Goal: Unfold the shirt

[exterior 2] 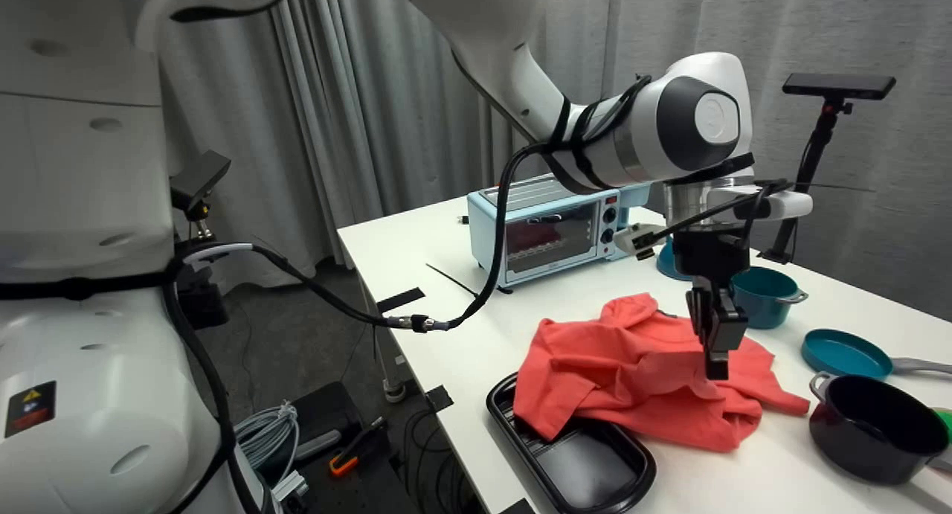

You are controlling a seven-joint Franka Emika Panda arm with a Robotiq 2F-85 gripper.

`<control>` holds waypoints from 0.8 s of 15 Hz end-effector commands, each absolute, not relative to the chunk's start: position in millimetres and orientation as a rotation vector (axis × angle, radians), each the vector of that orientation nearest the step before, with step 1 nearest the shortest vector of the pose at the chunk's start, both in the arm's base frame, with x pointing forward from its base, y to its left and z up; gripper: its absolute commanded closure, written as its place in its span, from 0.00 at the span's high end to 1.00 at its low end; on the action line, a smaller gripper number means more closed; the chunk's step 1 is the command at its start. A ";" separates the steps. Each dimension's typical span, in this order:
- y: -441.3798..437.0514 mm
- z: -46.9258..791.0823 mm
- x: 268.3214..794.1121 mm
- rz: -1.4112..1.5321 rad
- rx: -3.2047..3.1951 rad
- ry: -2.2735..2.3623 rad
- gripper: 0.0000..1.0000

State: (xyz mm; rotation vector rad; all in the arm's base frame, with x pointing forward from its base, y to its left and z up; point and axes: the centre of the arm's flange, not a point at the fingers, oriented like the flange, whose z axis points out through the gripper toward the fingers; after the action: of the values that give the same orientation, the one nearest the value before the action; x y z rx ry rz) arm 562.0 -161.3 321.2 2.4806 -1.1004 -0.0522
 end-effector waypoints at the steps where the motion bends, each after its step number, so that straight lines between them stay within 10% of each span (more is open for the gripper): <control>1: -186.5 331.9 482.8 -0.124 2.433 -0.967 0.01; 7: -203.1 293.3 426.6 -0.216 2.311 -0.832 0.01; 8: -201.9 287.2 423.0 -0.243 2.296 -0.828 0.28; 12: -188.2 278.2 418.4 -0.238 2.308 -0.823 0.49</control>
State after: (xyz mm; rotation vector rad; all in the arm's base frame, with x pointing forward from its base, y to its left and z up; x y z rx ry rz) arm 427.9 -199.0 272.4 2.3159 -0.8253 -0.2700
